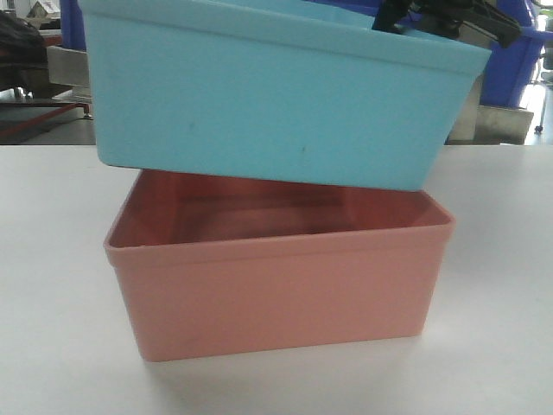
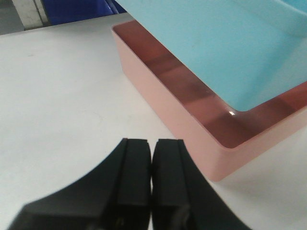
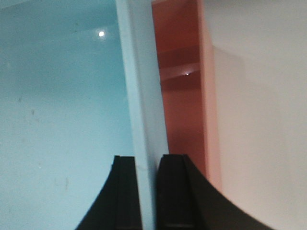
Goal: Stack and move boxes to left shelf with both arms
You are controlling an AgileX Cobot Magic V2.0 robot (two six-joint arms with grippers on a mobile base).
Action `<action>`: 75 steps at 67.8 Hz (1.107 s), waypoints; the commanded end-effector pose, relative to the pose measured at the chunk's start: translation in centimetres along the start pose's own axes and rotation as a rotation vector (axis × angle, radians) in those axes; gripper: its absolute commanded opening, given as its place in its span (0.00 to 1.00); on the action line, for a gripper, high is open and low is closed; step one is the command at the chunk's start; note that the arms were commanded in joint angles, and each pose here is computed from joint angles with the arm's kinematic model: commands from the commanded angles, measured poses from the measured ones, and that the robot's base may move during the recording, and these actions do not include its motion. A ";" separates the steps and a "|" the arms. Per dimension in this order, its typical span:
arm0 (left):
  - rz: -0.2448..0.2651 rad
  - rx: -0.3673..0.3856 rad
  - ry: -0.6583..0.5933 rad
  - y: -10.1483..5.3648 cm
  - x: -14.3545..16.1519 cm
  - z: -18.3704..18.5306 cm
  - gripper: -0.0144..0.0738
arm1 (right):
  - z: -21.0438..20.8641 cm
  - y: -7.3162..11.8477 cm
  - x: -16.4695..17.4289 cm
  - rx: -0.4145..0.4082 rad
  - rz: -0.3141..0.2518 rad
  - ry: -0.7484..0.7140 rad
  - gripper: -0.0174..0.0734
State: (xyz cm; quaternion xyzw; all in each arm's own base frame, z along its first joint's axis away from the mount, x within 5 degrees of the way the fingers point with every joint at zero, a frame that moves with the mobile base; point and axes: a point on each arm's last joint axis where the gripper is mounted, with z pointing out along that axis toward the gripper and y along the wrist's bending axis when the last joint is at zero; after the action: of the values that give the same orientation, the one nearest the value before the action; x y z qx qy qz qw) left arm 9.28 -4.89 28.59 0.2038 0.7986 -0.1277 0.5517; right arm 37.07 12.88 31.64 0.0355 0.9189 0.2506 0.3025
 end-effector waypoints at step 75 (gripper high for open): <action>-0.038 0.028 -0.105 -0.2 -1.6 -0.3 0.15 | 1.4 1.2 0.1 0.088 -0.162 -0.032 0.25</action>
State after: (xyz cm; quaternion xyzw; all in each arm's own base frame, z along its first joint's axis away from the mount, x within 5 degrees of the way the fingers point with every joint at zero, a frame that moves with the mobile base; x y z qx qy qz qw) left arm 9.23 -5.00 28.60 0.1946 0.8007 -0.1419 0.5485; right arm 37.86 14.94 27.51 -0.0164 0.9465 0.1787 0.2682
